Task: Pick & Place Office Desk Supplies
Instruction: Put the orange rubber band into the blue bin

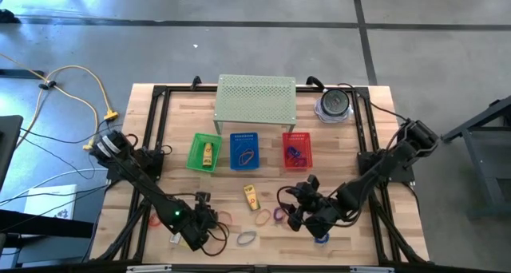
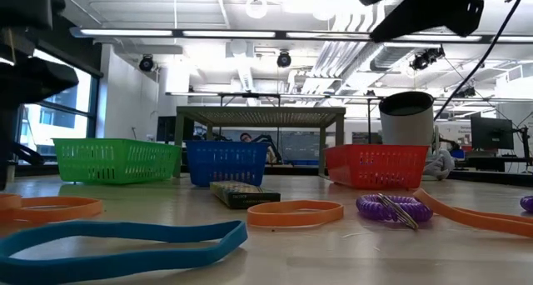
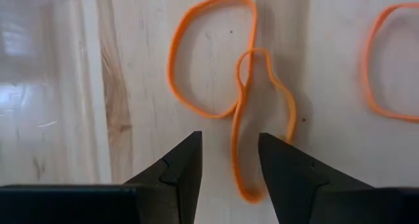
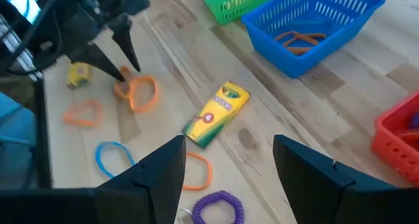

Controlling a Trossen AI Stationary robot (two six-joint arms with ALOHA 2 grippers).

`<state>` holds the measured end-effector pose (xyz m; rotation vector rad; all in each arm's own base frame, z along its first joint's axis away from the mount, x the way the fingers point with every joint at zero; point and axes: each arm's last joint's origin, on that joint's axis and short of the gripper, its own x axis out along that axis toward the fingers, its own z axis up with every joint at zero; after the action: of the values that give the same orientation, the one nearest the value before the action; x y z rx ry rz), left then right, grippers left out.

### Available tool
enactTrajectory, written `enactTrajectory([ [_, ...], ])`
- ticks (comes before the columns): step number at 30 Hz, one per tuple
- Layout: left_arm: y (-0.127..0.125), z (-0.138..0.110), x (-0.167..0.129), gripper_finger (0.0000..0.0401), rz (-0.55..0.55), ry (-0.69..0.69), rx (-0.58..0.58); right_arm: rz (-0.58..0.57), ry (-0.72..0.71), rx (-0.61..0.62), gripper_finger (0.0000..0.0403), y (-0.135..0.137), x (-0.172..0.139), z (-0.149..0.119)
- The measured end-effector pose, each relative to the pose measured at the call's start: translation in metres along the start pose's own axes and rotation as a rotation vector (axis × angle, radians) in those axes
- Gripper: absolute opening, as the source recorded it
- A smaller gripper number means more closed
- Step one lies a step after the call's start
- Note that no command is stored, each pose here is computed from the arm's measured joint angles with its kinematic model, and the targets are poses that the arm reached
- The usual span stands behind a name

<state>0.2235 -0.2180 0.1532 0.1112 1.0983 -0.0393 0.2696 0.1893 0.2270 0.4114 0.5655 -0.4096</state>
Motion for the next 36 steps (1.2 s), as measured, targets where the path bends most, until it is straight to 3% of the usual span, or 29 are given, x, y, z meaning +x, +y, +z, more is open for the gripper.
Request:
enactTrajectory([
  [11,-0.003,-0.005,0.017,0.0131,0.014,0.057,0.004,0.106,-0.031,-0.038,0.022,0.017,0.013,-0.006],
  [19,-0.006,-0.003,0.019,0.0019,0.008,0.023,-0.038,0.165,-0.057,-0.042,0.022,0.023,0.012,-0.002],
  [24,-0.008,-0.003,0.017,0.0002,0.016,0.007,-0.065,0.173,-0.065,-0.047,0.022,0.024,0.012,-0.001],
  [29,-0.007,0.008,-0.001,0.0001,0.028,-0.08,-0.102,0.19,-0.087,-0.097,0.022,0.027,0.011,0.001],
  [36,0.007,0.051,-0.055,0.0001,0.051,-0.325,-0.119,0.211,-0.1,-0.202,0.022,0.029,0.01,0.002],
])
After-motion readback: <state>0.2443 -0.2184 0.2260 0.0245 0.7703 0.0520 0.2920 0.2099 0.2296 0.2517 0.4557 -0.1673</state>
